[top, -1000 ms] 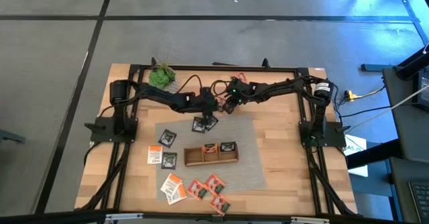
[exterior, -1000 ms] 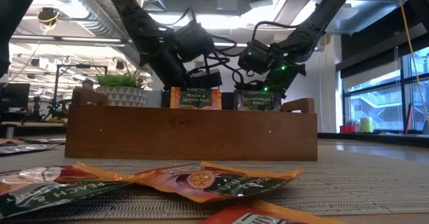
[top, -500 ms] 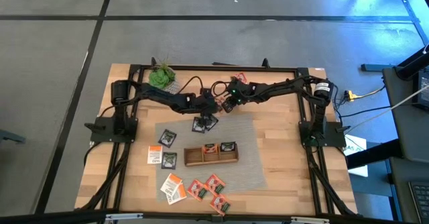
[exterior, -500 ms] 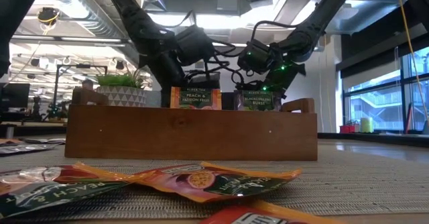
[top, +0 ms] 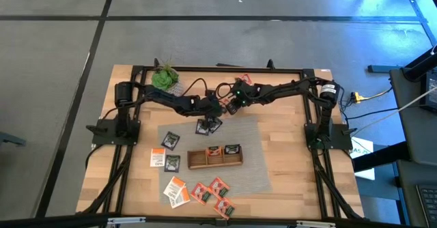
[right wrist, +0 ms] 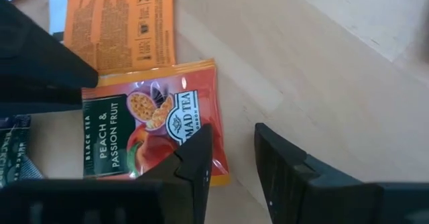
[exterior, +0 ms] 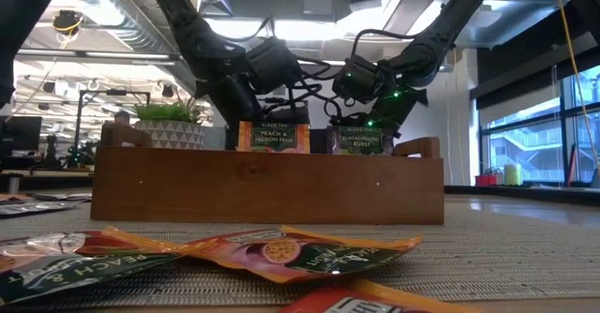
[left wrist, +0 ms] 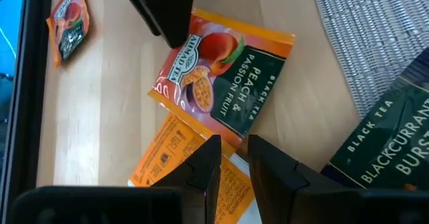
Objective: Pick & Place Tea
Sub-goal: Put the orange tea bag into the middle section of the wooden organizer
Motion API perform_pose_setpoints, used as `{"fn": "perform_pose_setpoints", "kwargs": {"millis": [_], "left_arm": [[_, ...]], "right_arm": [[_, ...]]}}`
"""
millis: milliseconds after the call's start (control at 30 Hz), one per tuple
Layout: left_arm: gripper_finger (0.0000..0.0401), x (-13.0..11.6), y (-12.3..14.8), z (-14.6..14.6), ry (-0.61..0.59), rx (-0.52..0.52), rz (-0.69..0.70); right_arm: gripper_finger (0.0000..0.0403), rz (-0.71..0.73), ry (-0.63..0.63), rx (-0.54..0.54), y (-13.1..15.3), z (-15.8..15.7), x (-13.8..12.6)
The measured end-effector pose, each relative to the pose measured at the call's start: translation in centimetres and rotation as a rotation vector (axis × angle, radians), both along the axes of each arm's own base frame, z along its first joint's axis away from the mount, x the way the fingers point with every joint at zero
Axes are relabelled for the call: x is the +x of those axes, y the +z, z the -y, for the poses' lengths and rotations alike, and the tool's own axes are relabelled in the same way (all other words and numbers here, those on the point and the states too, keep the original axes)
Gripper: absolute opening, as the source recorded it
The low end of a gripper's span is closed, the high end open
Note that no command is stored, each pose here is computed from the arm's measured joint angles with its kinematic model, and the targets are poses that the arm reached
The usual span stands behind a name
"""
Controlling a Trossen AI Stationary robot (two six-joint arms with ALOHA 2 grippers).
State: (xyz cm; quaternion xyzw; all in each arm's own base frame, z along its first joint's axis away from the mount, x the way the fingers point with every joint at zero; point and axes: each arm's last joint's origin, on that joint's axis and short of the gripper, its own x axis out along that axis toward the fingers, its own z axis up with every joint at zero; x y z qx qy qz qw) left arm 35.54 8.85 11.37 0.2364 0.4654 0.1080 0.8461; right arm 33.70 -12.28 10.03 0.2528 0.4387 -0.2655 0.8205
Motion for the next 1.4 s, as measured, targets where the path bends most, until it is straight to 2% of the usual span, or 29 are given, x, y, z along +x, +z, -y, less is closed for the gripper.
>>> {"fn": "perform_pose_setpoints", "kwargs": {"millis": [533,933,1133,1400], "left_arm": [[0.0075,0.17,0.04,-0.01,-0.014,0.005,0.020],[0.0075,0.16,0.09,-0.12,-0.071,0.094,-0.028],[0.0075,0.48,0.36,-0.15,-0.081,0.097,0.018],[0.0075,0.48,0.37,-0.14,-0.087,0.107,0.013]], "right_arm": [[0.0107,0.008,0.067,-0.016,-0.01,-0.13,0.16],[0.0079,0.034,0.078,-0.022,-0.03,-0.14,0.36],[0.0070,0.072,0.155,-0.009,-0.01,-0.31,0.66],[0.0056,0.066,0.151,-0.024,0.00,-0.40,0.70]]}}
